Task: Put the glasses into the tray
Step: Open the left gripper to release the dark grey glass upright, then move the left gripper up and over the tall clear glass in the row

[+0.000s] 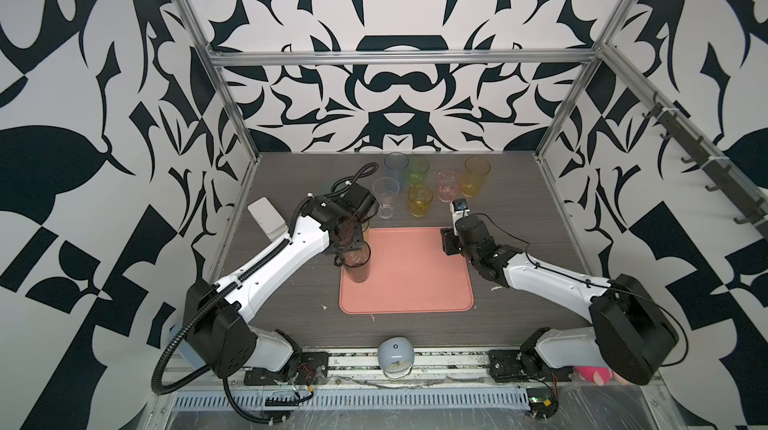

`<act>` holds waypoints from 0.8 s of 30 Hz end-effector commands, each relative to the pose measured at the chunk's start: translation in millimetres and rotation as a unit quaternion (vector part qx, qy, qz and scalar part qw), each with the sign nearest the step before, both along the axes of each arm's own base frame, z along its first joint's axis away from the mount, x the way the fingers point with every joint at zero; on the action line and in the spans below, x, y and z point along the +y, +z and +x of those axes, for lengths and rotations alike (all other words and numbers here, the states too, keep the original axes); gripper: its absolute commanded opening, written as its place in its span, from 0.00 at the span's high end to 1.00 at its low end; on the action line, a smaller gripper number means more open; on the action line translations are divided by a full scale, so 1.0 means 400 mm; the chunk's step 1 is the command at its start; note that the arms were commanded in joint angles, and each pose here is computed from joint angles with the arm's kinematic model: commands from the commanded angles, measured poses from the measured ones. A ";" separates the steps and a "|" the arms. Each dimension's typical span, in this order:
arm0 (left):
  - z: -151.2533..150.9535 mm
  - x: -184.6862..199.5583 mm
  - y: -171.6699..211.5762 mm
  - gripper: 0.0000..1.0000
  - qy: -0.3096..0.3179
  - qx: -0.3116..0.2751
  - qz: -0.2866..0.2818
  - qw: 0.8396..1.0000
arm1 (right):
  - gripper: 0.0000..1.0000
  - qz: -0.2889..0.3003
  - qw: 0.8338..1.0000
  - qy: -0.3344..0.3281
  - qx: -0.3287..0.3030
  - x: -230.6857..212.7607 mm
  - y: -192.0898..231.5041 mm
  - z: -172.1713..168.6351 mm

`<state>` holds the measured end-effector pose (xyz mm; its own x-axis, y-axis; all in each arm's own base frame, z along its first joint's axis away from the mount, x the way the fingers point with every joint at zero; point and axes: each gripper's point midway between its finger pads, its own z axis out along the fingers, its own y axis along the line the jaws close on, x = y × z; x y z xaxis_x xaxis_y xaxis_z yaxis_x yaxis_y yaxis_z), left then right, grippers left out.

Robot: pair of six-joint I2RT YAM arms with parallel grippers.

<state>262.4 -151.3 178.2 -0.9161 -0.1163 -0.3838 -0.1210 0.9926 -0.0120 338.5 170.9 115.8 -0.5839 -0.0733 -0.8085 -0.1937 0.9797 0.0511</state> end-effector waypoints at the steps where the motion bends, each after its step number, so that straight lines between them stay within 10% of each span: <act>1: 0.004 0.019 0.050 0.45 -0.001 -0.019 0.016 1.000 | 0.40 0.021 0.999 0.000 -0.036 0.007 0.055 0.010; 24: 0.190 -0.011 0.303 0.32 -0.001 -0.136 0.021 0.990 | 0.40 0.016 0.999 0.002 -0.048 0.009 0.057 0.019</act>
<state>332.3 -159.7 300.4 -0.7657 -0.1147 -0.6329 -0.1186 0.9923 -0.0363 342.6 173.8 123.1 -0.5532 -0.0731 -0.8299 -0.2063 0.9771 0.0515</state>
